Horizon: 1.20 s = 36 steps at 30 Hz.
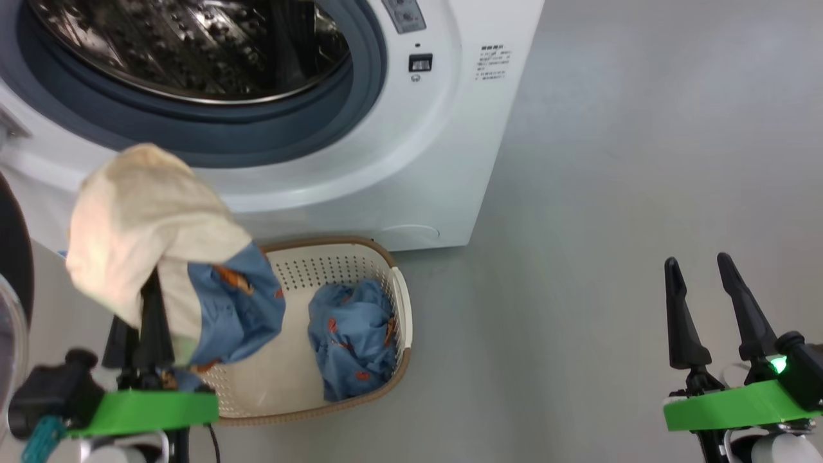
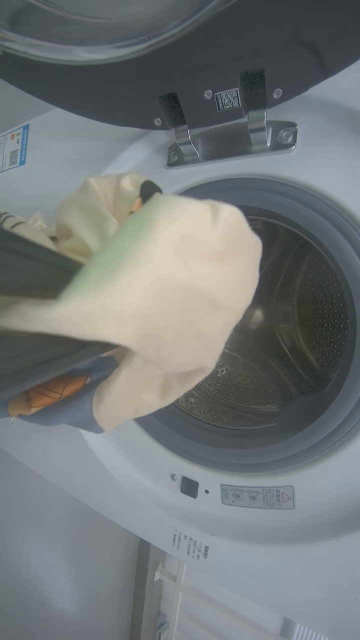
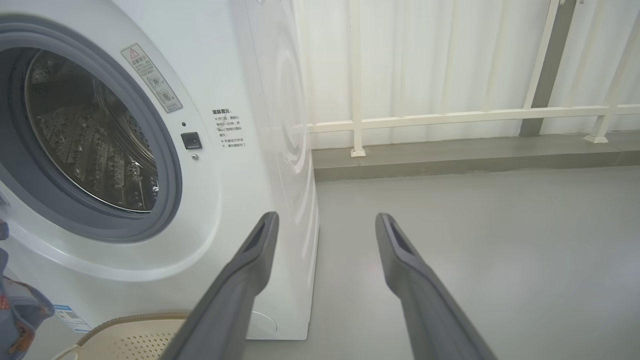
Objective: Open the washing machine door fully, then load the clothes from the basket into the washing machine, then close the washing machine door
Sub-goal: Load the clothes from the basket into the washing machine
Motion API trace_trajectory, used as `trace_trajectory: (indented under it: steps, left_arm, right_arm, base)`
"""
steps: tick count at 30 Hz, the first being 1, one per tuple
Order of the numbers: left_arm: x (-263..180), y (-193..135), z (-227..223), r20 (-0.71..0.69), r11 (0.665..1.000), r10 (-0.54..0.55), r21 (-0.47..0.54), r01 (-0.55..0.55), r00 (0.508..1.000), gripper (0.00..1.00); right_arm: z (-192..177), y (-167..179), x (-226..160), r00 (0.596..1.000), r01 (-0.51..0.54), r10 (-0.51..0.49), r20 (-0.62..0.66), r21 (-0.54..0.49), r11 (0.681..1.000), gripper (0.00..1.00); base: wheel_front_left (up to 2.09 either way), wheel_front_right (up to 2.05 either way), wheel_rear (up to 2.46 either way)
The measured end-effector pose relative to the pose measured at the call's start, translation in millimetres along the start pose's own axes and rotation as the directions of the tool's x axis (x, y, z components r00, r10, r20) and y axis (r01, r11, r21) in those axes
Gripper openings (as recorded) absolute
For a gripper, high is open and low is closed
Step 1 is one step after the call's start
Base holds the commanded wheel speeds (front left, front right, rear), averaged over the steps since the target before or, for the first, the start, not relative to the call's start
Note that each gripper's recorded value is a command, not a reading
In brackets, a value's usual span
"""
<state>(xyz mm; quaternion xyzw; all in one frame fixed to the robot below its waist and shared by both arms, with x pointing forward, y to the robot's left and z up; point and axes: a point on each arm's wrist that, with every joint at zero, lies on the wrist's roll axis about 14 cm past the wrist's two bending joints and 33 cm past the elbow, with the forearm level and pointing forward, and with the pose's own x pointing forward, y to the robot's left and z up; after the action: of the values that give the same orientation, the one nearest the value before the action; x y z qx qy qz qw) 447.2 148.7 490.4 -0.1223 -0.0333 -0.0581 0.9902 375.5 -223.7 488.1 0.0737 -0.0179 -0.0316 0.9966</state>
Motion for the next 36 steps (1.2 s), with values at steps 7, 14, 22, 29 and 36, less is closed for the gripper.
trace_trajectory:
  steps: [7, 14, 22, 29, 36]
  left_arm:
    - [50.5, -17.2, 4.3, 0.044, 0.998, -0.06, 0.012, 0.059, 0.997, 0.0]
    - [102.1, -26.4, -2.7, 0.044, 0.995, -0.095, 0.021, 0.094, 0.994, 0.0]
    - [154.1, -29.8, -16.7, 0.001, 0.994, -0.105, 0.019, 0.105, 0.994, 0.0]
    - [194.9, -31.1, -20.1, -0.02, 0.996, -0.085, 0.007, 0.085, 0.996, 0.0]
    - [228.9, -35.6, -36.7, -0.09, 0.994, -0.088, 0.057, 0.093, 0.992, 0.0]
  right_arm:
    - [-8.3, 2.0, 18.4, 1.0, 0.002, -0.002, -0.011, 0.006, 1.0, 1.0]
    - [-16.8, 0.4, 28.6, 1.0, 0.01, -0.01, -0.028, 0.004, 1.0, 1.0]
    - [-26.3, -9.4, 25.2, 0.997, 0.044, -0.044, -0.059, -0.007, 0.999, 1.0]
    - [-31.0, -12.1, 29.1, 0.996, 0.052, -0.053, -0.07, -0.015, 0.999, 1.0]
    - [-36.8, -11.0, 35.9, 0.995, 0.054, -0.055, -0.08, -0.009, 0.998, 1.0]
  base:
    - [0.0, 0.0, 0.0]
    - [0.0, 0.0, 0.0]
    - [0.0, 0.0, 0.0]
    - [0.0, 0.0, 0.0]
    - [0.0, 0.0, 0.0]
